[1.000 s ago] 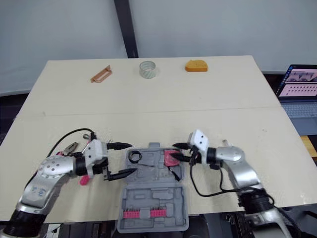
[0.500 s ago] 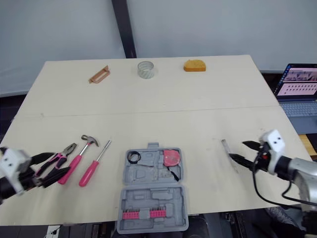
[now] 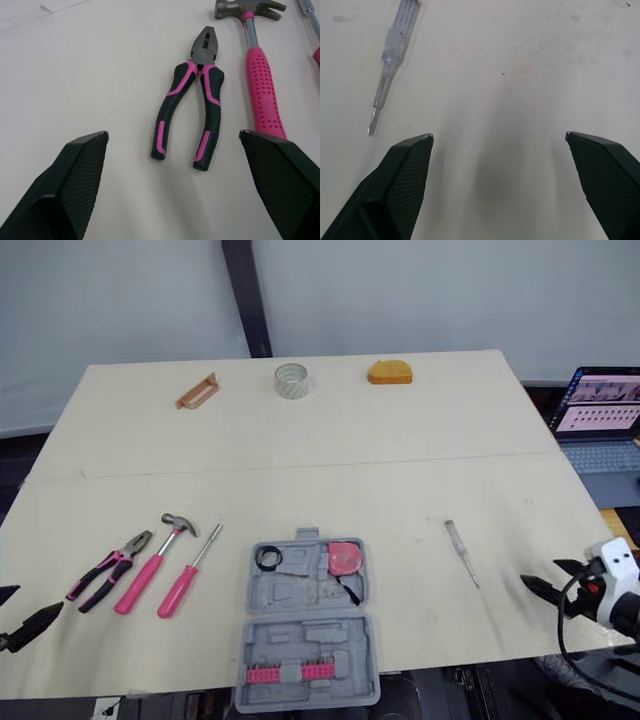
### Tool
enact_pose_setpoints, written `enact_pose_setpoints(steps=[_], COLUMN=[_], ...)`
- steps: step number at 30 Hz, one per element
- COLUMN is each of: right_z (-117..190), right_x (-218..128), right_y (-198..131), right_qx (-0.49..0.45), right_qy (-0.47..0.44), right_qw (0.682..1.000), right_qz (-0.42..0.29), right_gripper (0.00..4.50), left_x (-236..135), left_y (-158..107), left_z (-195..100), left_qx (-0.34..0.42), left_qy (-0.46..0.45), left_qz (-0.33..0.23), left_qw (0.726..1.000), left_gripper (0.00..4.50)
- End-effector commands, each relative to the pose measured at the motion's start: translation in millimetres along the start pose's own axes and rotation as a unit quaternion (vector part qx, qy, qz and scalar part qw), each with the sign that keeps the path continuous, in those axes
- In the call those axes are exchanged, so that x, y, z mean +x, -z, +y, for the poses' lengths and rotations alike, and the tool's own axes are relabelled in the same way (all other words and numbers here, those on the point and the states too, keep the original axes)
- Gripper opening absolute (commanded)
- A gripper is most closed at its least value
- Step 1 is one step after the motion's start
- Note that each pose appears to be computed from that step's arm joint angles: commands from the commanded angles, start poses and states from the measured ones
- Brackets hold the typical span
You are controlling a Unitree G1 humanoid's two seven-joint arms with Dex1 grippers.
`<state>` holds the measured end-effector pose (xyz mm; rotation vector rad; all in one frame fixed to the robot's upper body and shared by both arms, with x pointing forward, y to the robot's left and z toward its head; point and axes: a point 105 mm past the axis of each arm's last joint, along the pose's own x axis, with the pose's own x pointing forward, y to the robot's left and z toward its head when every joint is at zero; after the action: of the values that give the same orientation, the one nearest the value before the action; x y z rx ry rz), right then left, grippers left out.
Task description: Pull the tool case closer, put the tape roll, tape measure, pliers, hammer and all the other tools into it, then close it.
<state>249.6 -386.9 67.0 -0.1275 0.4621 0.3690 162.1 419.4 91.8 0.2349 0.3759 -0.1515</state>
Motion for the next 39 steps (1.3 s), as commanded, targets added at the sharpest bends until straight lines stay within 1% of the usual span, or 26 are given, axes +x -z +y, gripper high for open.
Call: enact_pose_setpoints(steps=[1, 21, 33, 39], right_z=[-6, -2, 11, 20], right_x=[-5, 2, 7, 11], right_y=[-9, -21, -37, -46], right_qx=[-0.022, -0.039, -0.036, -0.030], right_qy=[0.002, -0.012, -0.026, -0.036], right_qw=[1.000, 0.999, 0.998, 0.997], right_qz=[-0.003, -0.014, -0.039, -0.055], right_gripper=[4.48, 4.48, 4.48, 4.48], left_x=[-5, -6, 5, 12], left_y=[-1, 10, 0, -12], left_z=[6, 11, 4, -11], left_qx=[0.001, -0.005, 0.001, 0.015], left_qy=[-0.019, -0.026, -0.006, 0.023], left_qz=[-0.010, 0.000, -0.016, -0.029], left_qw=[1.000, 1.000, 1.000, 0.999], left_gripper=[4.50, 4.50, 4.50, 4.50])
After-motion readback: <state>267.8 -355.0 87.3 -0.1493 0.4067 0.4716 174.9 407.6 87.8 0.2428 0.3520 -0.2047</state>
